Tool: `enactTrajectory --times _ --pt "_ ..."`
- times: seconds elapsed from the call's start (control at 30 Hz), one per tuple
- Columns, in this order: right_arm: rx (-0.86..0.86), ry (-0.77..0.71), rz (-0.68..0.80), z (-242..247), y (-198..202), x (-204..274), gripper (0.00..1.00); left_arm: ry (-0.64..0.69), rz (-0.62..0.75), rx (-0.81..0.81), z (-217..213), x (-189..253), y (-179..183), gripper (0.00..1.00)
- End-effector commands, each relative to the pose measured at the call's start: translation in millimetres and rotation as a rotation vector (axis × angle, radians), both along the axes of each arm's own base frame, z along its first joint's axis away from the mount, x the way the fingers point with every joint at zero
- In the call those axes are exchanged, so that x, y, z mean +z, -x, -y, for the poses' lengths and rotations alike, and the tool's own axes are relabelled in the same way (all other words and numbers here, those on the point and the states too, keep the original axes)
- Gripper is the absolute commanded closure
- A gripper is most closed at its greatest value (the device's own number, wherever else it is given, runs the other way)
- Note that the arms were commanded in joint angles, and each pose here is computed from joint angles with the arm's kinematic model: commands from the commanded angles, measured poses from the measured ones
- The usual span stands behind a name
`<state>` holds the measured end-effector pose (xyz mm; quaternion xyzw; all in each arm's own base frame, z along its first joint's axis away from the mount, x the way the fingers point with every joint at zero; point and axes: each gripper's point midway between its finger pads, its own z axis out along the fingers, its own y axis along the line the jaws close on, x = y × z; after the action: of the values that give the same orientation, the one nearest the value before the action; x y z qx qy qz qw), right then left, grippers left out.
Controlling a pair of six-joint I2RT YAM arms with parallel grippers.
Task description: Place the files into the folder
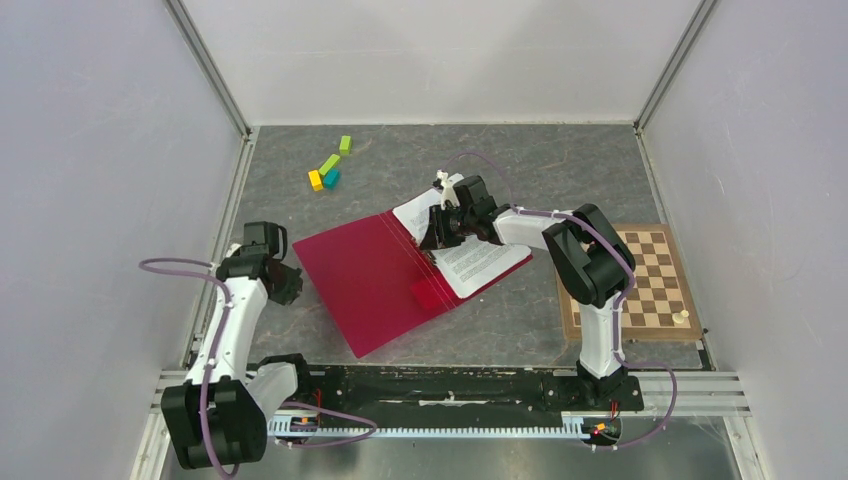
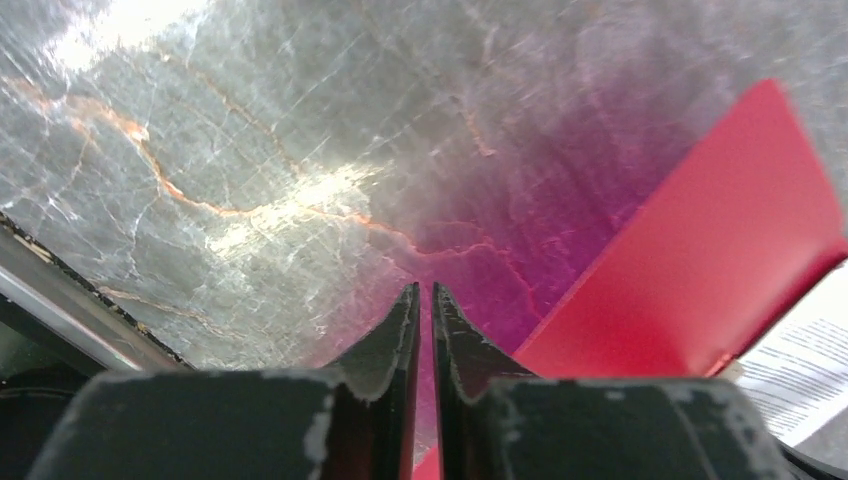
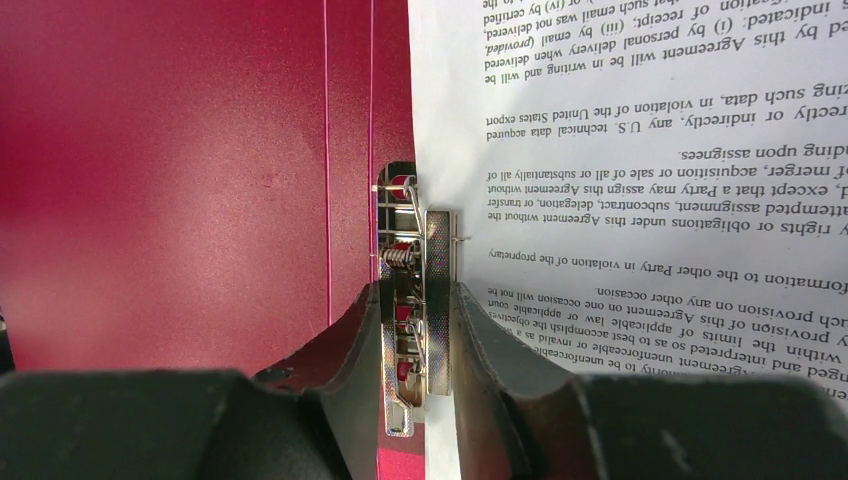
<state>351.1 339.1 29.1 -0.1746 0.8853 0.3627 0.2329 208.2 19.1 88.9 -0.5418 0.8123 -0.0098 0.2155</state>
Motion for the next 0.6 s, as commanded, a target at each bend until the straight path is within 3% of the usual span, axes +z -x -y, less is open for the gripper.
enactTrajectory --times 0.0,0.2,0.3,0.57 --pt "-0.03 0.056 -0.093 17 13 -27 0.96 0.095 0.006 0.077 12 -22 -2 0.9" --pt "-0.027 0.056 -0.102 19 17 -30 0.97 0.381 0.122 0.018 61 -50 -24 0.96" --pt "-0.034 0.061 -0.108 20 20 -30 0.97 0.425 0.178 -0.021 70 -41 -33 0.97" --pt "-0.053 0.052 -0.095 12 28 -30 0.96 0.442 0.45 -0.148 78 41 -69 0.76"
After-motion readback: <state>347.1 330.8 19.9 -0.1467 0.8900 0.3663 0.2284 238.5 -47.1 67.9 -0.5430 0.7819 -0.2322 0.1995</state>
